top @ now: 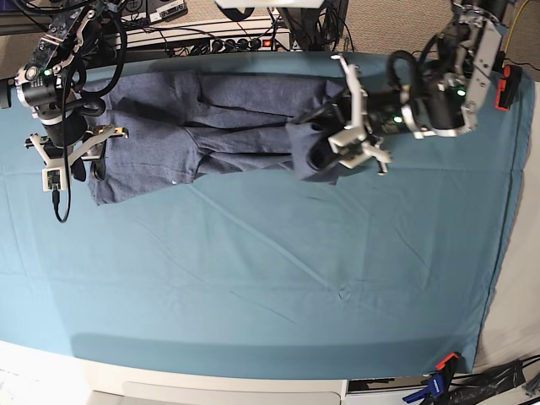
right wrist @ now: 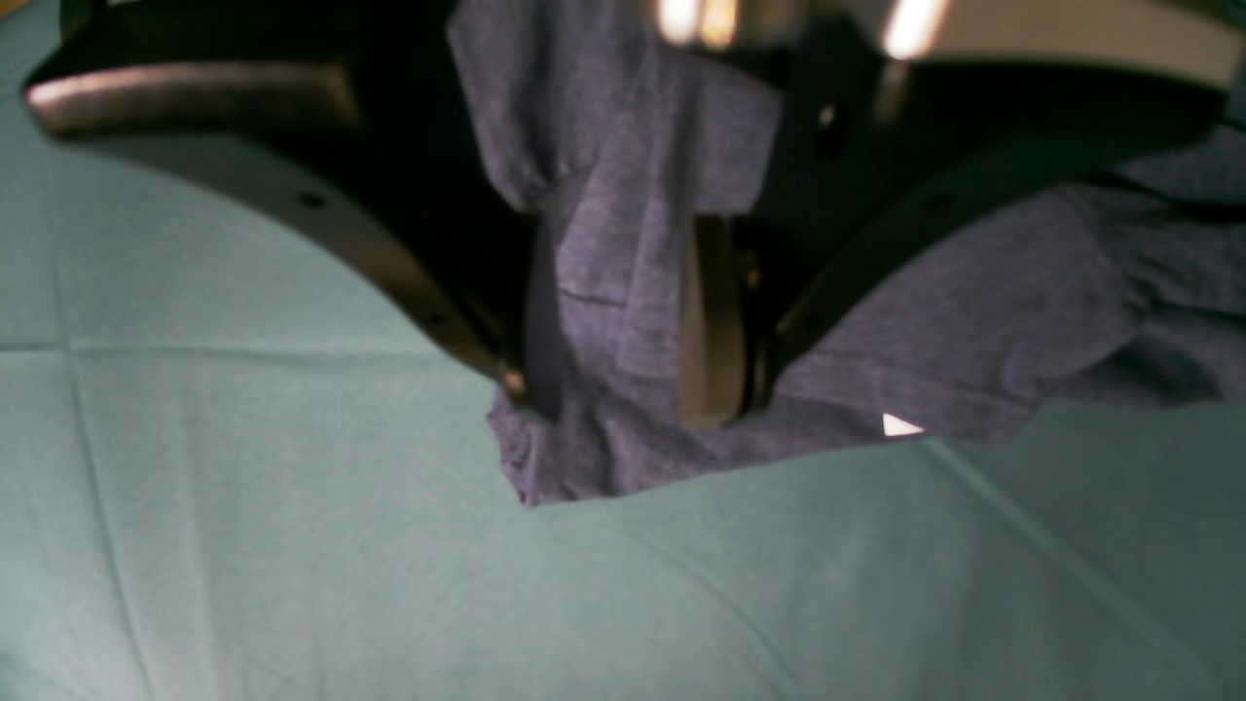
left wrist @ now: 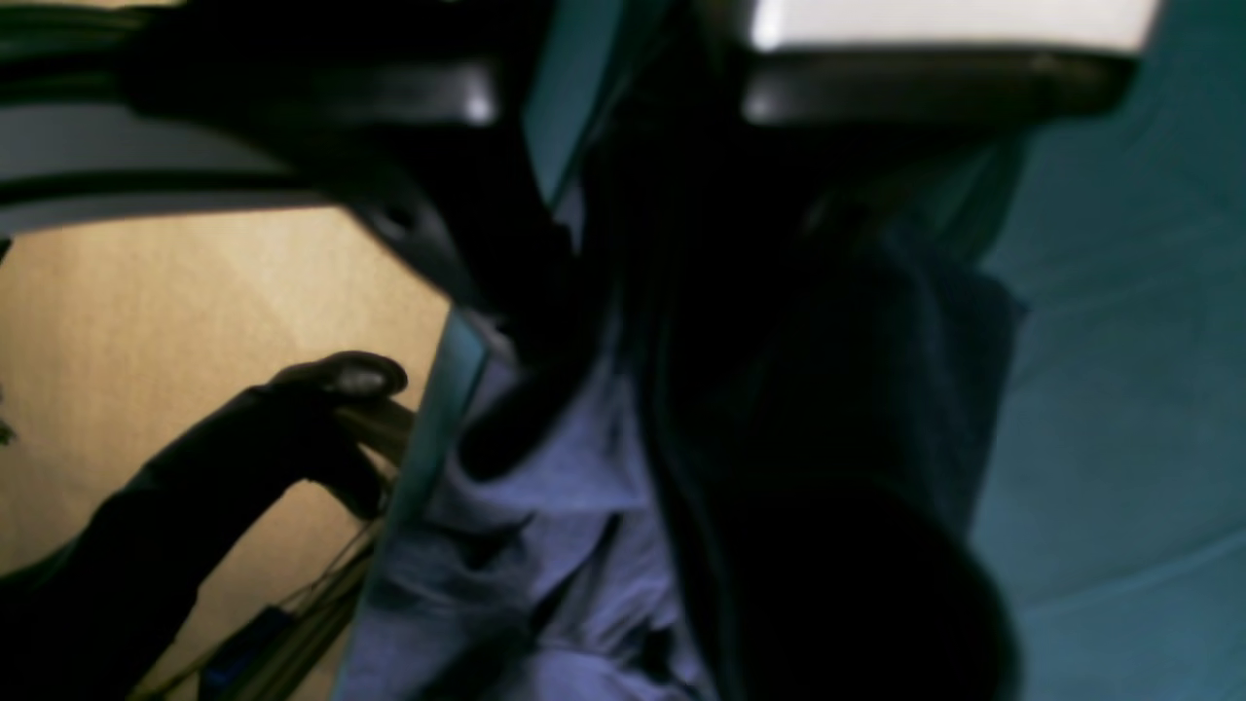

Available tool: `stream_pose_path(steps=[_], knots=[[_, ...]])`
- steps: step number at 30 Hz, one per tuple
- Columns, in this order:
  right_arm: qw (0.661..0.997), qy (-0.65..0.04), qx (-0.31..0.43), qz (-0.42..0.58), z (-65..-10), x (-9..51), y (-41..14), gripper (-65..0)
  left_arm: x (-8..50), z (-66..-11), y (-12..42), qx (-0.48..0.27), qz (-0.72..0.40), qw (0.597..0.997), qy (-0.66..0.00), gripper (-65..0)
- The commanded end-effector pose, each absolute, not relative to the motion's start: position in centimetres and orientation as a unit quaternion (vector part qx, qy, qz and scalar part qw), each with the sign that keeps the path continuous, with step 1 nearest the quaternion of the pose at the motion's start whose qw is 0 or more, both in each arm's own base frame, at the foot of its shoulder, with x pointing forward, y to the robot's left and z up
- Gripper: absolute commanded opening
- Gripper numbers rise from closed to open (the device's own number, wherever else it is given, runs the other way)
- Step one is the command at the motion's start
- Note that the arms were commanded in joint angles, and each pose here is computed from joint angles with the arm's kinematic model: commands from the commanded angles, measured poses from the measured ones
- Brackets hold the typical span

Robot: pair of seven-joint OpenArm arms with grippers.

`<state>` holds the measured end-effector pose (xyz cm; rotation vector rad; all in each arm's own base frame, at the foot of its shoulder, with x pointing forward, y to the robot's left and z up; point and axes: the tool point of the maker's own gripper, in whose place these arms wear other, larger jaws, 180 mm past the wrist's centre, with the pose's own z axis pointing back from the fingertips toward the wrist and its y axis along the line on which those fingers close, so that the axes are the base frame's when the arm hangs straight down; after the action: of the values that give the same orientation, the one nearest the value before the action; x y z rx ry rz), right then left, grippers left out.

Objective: Fold the T-shirt properly
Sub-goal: 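Lift the strip end with the left gripper and carry it toward the right gripper, then lay the carried end onto the strip middle and open the left gripper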

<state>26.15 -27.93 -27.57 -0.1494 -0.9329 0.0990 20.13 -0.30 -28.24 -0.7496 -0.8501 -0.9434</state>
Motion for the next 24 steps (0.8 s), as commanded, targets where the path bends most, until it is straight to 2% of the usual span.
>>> stream_pose_path(steps=[1, 9, 24], knots=[[0.878, -0.47, -0.076, 0.052, -26.2, 26.6, -27.9, -43.5, 20.5, -26.8, -1.1, -0.353, -0.429, 0.723, -0.411, -65.0], [0.878, -0.47, -0.077, 0.052, -26.2, 26.6, -28.0, -43.5, 21.5, -25.7, -4.0, -0.358, -0.425, 0.702, -0.446, -65.0], [0.878, -0.469, -0.076, 0.052, -26.3, 26.6, -28.0, -43.5, 22.2, -27.8, -6.4, -0.393, -0.406, 0.712, -0.416, -65.0]])
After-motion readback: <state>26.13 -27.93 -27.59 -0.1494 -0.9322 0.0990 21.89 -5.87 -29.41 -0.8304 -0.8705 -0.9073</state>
